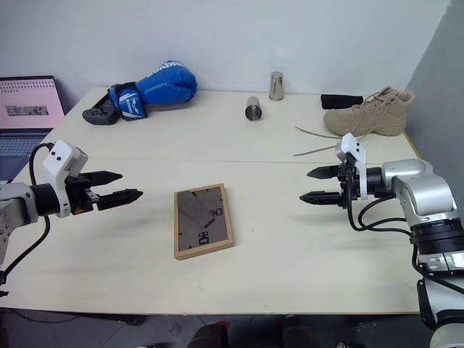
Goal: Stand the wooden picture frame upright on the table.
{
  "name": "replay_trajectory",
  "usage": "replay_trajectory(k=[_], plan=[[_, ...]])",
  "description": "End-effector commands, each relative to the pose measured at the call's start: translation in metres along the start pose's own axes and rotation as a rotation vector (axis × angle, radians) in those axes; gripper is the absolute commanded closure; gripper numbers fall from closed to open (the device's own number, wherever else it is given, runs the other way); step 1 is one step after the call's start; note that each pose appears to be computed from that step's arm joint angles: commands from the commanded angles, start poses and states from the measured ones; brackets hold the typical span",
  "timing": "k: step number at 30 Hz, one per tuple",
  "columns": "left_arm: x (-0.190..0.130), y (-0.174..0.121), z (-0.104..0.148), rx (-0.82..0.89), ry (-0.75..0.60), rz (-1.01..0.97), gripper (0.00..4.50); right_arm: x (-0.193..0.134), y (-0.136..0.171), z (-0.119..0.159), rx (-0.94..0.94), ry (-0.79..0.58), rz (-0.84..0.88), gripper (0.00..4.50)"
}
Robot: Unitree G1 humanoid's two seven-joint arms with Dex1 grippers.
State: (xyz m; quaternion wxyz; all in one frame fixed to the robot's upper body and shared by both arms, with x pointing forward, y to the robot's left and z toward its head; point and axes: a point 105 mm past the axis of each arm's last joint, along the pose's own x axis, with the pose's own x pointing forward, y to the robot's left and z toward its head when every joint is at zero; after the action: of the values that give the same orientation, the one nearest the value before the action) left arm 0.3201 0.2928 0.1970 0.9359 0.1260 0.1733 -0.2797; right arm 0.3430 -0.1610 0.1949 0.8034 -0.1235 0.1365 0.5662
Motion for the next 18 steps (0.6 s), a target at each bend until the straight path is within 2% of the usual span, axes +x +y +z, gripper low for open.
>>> replay_trajectory(k=[1,5,9,15,18], plan=[[-0.007,0.003,0.012,0.067,-0.027,0.031,0.00,0.000,0.001,0.012,-0.041,-0.020,0.005,0.02],[-0.008,0.006,0.014,0.041,-0.046,0.054,0.00,0.004,0.001,0.009,-0.050,-0.021,0.002,0.02],[-0.008,0.008,0.006,0.040,-0.008,0.068,0.00,0.010,0.003,0.007,-0.053,-0.023,0.004,0.02],[-0.008,0.012,0.000,0.024,0.005,0.082,0.00,0.031,0.001,0.003,-0.107,-0.016,-0.016,0.02],[-0.004,0.009,-0.009,0.041,0.032,0.072,0.42,0.046,0.000,0.003,-0.103,-0.038,-0.029,0.00]])
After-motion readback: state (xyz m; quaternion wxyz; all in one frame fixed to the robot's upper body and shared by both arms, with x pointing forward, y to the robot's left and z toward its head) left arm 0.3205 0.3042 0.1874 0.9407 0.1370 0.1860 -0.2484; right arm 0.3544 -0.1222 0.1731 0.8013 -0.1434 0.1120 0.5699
